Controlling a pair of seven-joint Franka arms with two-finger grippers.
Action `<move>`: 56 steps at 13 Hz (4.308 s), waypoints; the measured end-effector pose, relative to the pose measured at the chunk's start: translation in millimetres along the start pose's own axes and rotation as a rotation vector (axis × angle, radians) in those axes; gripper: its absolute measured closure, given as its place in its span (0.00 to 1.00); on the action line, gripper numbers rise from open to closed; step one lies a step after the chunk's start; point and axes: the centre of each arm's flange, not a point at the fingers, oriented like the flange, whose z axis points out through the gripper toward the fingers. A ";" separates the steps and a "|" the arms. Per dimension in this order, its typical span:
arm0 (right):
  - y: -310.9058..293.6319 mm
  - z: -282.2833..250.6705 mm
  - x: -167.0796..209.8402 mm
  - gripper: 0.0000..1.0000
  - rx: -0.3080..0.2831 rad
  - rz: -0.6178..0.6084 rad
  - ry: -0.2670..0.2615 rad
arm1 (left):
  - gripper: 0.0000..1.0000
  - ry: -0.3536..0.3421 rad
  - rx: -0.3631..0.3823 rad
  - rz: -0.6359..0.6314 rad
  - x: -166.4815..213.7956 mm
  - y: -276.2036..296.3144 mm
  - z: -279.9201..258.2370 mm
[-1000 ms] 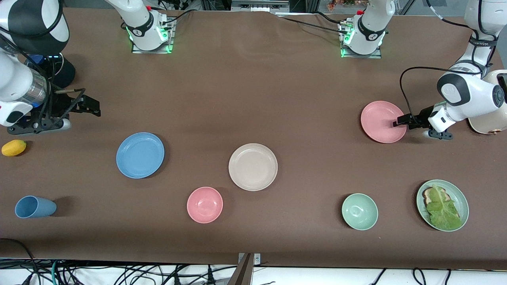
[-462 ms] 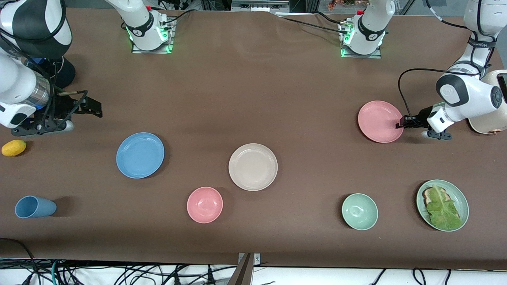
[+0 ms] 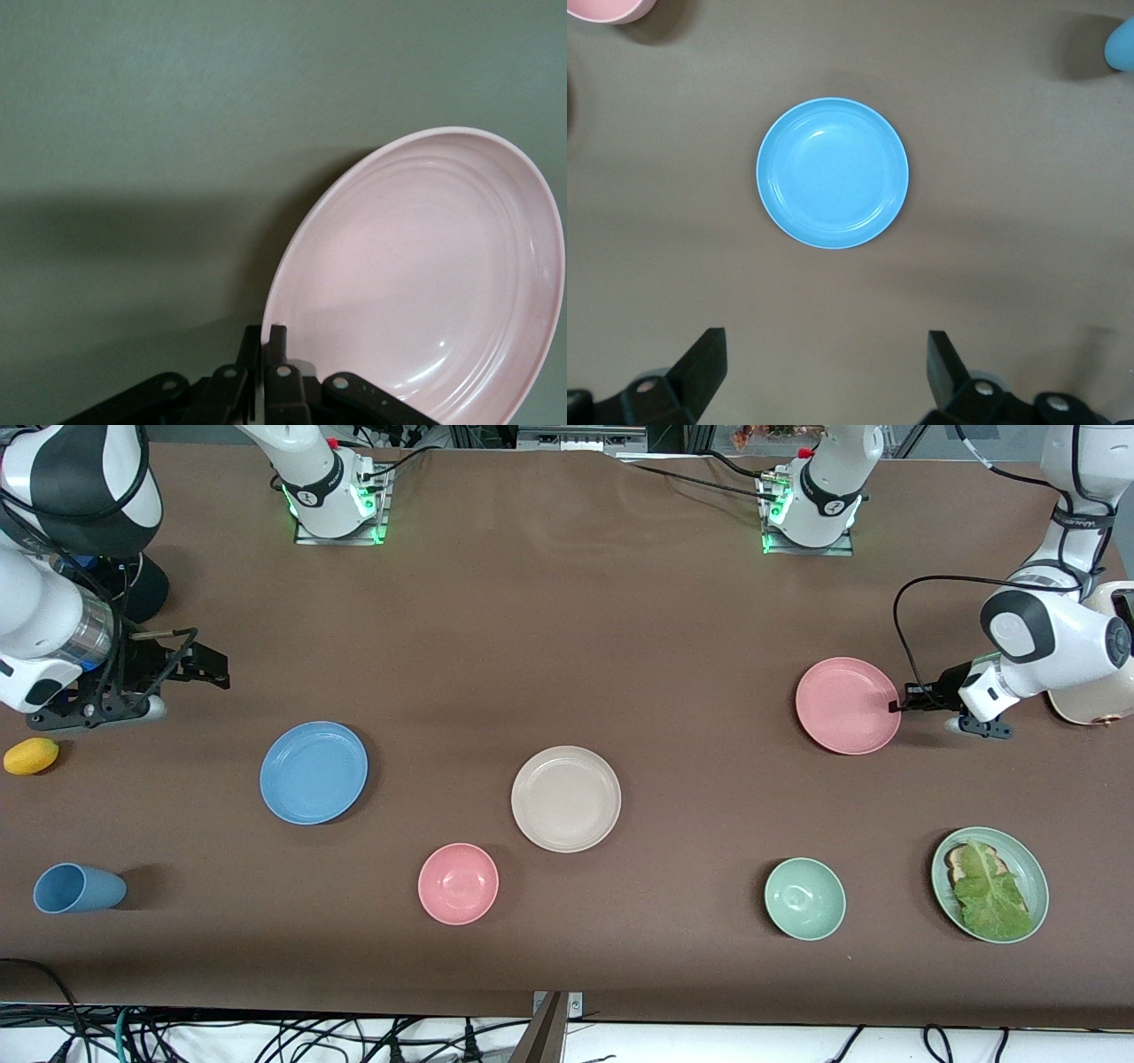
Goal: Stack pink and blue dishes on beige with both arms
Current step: 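Carry the pink plate onto the beige plate while the right gripper reaches the blue plate, then release the pink plate with the left gripper while the right gripper grasps the blue plate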
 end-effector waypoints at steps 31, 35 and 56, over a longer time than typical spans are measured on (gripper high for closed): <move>52.7 269.2 52.0 0.01 -0.053 0.044 0.041 | 0.95 0.083 0.137 -0.395 143.2 514.3 147.1; 73.2 298.7 53.5 0.05 -0.063 0.040 0.062 | 0.95 0.093 0.134 -0.422 153.2 522.3 162.8; 61.6 292.7 59.3 0.94 -0.027 0.046 0.045 | 0.33 0.069 0.249 -0.273 199.2 449.7 94.5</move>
